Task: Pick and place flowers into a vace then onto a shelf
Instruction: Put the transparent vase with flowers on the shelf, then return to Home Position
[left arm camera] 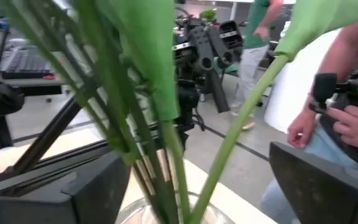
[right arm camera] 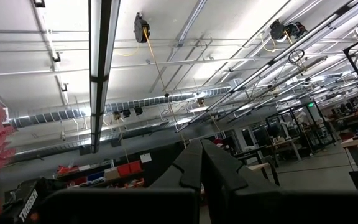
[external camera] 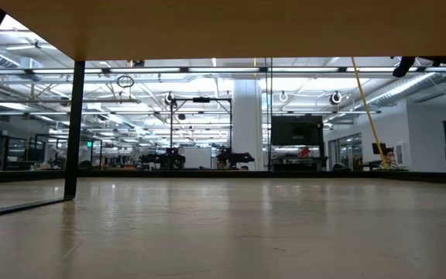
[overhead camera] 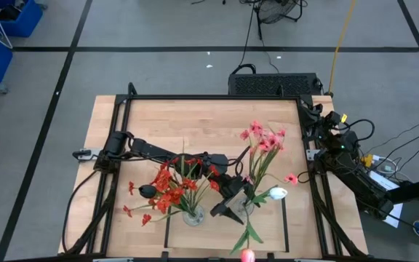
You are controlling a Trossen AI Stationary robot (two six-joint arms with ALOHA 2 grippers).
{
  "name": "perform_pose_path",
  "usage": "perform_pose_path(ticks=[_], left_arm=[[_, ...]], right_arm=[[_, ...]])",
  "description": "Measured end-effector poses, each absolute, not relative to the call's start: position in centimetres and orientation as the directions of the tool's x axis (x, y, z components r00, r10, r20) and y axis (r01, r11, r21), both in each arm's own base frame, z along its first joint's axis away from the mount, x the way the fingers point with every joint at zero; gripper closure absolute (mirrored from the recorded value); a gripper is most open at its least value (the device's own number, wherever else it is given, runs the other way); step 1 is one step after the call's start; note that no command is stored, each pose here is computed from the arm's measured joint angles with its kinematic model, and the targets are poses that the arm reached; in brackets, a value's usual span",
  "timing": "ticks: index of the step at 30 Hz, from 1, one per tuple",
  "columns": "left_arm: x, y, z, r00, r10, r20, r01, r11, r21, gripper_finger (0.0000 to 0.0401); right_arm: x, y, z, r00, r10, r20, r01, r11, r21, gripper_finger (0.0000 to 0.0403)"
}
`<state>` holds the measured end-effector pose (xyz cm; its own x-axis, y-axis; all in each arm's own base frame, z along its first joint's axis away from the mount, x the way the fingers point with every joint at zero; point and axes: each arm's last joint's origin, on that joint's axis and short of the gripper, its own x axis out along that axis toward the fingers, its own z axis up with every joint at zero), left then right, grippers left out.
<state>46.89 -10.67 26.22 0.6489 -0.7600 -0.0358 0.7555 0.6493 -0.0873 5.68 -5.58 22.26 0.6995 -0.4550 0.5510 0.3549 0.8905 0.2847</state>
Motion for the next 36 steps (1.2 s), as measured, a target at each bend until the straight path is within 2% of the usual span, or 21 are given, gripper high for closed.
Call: perform_pose_path(ticks=[3, 7, 17, 21, 26, 36], left_arm=[[47.0, -10.2, 26.0, 0.674, -0.737, -0.052, 0.732, 0.675, -0.094, 0.0009], [47.2, -9.0, 26.0, 0.665, -0.745, -0.054, 0.742, 0.667, -0.072, 0.0038], [47.1, -7.7, 25.9, 0.568, -0.821, -0.057, 0.82, 0.571, -0.049, 0.0082], [47.2, -7.0, 25.9, 0.563, -0.825, -0.056, 0.822, 0.565, -0.065, 0.0086], [46.9, -5.5, 26.3, 0.502, -0.863, -0.059, 0.86, 0.506, -0.071, 0.0078], [46.2, -0.9, 28.0, 0.564, -0.823, -0.066, 0.82, 0.568, -0.075, 0.0076]], right_arm=[[5.7, -5.6, 22.3, 0.7, -0.455, 0.551, 0.355, 0.89, 0.285, 0.0403], [5.7, -5.6, 22.3, 0.7, -0.455, 0.551, 0.355, 0.89, 0.285, 0.0403], [5.7, -5.6, 22.2, 0.701, -0.456, 0.549, 0.356, 0.89, 0.286, 0.0403], [5.7, -5.6, 22.2, 0.701, -0.456, 0.549, 0.355, 0.89, 0.286, 0.0403], [5.7, -5.6, 22.2, 0.7, -0.457, 0.549, 0.356, 0.89, 0.286, 0.0403], [5.7, -5.6, 22.2, 0.702, -0.458, 0.545, 0.356, 0.889, 0.289, 0.0403]])
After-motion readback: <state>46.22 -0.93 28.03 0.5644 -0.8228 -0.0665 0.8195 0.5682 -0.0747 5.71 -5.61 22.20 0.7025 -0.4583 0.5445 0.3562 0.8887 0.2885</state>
